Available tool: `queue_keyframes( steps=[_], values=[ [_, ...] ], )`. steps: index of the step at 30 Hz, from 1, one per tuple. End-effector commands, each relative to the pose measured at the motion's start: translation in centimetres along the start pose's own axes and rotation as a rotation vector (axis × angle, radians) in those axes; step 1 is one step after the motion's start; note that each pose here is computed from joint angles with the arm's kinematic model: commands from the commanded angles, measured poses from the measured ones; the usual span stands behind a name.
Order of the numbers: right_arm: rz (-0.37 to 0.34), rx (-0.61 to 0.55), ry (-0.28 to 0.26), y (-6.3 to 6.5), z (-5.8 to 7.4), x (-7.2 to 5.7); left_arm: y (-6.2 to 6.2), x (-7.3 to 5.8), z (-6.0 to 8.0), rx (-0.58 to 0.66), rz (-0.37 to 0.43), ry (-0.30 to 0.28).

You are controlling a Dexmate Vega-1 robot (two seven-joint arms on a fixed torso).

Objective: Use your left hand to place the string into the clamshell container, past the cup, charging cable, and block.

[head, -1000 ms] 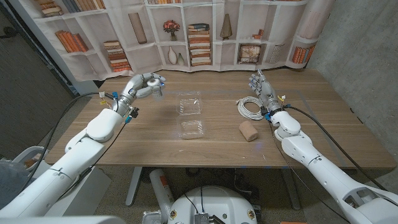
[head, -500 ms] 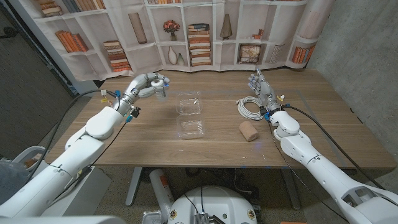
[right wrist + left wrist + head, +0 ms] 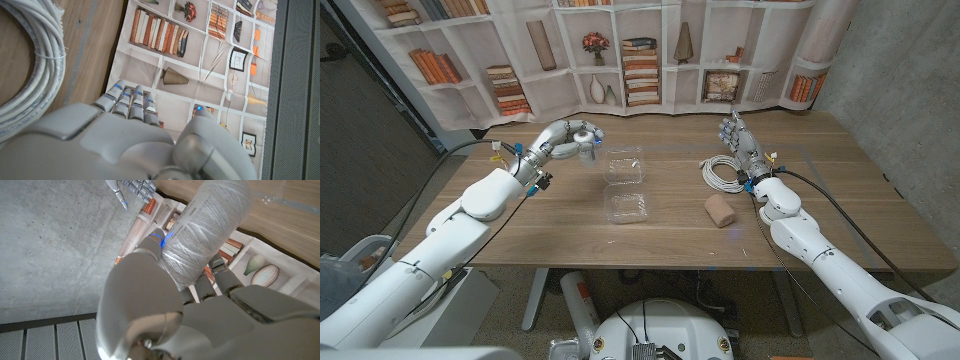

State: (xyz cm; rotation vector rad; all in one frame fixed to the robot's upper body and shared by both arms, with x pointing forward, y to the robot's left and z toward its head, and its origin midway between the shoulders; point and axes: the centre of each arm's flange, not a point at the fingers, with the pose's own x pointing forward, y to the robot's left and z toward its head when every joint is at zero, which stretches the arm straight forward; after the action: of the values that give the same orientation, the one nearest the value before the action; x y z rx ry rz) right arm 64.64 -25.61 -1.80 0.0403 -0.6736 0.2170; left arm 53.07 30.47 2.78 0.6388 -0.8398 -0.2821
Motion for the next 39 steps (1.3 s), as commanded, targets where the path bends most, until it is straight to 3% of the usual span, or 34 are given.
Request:
queue_keyframes(
  steps=[1,22,39],
  values=[
    [0.008,0.003,0.001,0.1,0.0,0.3,-1.5,-0.1,0.5,0.019,-0.061,0.005],
    [0.010,0.006,0.000,0.0,0.0,0.2,-3.3,-0.3,1.0,0.052,-0.146,0.025],
    [0.016,0.005,0.003,0.0,0.0,0.4,-5.3,0.1,0.5,0.093,-0.201,0.072]
  ],
)
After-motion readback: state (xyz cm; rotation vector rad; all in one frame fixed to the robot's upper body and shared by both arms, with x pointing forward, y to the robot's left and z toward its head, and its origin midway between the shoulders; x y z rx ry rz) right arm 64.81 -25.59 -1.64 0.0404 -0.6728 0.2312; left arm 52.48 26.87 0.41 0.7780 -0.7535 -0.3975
